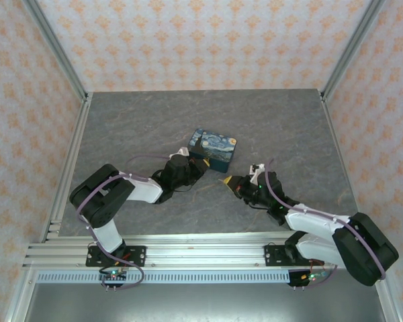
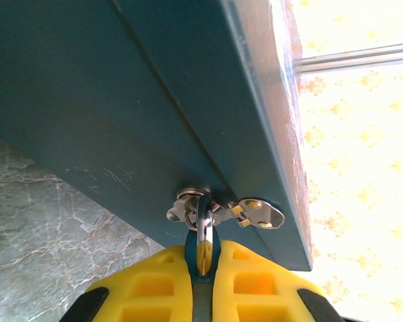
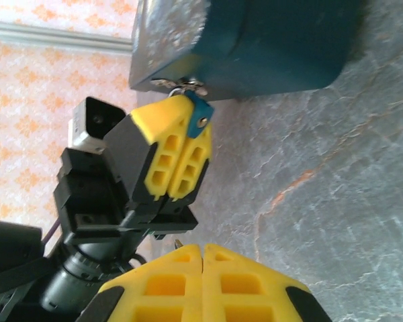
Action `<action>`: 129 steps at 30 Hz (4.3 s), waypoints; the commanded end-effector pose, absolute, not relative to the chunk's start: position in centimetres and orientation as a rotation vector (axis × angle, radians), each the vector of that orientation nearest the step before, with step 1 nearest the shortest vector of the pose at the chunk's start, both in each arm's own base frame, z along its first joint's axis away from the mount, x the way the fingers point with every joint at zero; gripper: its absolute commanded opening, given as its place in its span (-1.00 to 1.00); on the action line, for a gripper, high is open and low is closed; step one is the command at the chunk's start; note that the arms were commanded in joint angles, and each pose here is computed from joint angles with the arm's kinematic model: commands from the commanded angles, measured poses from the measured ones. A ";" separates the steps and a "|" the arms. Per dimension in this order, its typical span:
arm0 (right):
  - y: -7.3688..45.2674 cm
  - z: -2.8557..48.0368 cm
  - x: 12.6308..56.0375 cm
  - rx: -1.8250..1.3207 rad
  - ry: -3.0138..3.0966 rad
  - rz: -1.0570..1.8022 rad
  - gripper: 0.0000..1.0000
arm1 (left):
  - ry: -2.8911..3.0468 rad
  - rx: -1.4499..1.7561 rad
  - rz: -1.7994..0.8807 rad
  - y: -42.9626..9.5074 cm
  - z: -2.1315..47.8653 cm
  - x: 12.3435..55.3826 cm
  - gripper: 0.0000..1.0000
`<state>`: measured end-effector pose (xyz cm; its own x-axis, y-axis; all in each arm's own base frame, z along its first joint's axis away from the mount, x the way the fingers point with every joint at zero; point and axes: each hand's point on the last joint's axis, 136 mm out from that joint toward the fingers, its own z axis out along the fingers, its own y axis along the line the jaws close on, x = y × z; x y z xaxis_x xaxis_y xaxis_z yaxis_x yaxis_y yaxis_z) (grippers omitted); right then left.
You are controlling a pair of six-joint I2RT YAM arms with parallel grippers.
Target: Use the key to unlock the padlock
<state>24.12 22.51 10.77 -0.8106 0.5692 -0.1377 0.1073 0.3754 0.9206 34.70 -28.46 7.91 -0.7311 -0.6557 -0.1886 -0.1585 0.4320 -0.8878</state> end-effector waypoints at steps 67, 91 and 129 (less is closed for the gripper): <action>25.6 9.7 31.4 0.952 2.031 1.433 -1.00 | 1.934 -0.840 -1.441 -29.7 9.6 35.2 -1.00; 26.0 9.4 31.6 0.959 2.036 1.440 -1.00 | 1.927 -0.842 -1.447 -29.8 9.7 35.3 -1.00; 24.8 8.4 30.1 0.989 2.094 1.360 -1.00 | 1.936 -0.857 -1.413 -29.4 9.2 35.2 -1.00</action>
